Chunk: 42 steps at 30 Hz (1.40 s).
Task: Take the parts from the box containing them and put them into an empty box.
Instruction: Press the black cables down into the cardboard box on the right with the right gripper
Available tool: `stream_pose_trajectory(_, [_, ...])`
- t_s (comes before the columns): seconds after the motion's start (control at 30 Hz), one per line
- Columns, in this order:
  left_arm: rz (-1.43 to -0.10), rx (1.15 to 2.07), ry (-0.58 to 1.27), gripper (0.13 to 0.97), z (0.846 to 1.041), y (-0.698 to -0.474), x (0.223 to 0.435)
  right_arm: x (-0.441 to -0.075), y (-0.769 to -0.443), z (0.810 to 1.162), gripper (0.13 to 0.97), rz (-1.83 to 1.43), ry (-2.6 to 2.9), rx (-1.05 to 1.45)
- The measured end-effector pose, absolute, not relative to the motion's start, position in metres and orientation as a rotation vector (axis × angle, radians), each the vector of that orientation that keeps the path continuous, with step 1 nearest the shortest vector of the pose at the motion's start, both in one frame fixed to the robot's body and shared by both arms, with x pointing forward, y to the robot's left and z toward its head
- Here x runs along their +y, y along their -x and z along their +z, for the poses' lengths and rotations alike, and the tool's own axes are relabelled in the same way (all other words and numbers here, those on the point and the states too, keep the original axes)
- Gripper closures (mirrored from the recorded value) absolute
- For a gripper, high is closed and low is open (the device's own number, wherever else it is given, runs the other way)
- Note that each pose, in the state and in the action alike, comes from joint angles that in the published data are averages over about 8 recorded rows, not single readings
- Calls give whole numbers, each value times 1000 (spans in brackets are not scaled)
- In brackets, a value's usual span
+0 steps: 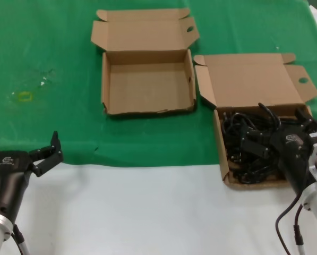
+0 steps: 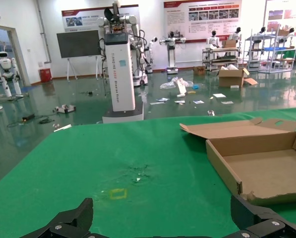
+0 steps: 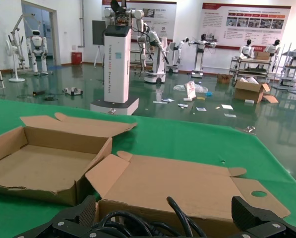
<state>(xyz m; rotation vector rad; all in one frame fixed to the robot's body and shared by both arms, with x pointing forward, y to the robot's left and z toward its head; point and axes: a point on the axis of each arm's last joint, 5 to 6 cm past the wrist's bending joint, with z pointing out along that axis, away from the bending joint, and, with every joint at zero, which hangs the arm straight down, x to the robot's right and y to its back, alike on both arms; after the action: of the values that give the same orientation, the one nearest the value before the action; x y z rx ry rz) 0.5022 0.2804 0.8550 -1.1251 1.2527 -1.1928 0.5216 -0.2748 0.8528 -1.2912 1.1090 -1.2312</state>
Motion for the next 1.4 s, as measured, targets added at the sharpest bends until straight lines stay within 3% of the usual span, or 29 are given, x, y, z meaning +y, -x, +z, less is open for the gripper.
stream_pose_trajectory(0.9, [-1193, 1253, 1125, 132, 855, -502, 280, -275, -522, 853, 130, -1231, 1291, 1109])
stream_pose_trajectory(1.2, [-1193, 1253, 1125, 154, 855, -502, 280, -275, -522, 853, 130, -1231, 1291, 1109])
stream_pose_trajectory(1.4, [-1193, 1253, 1125, 225, 855, -502, 280, -276, -523, 852, 130, -1227, 1304, 1103])
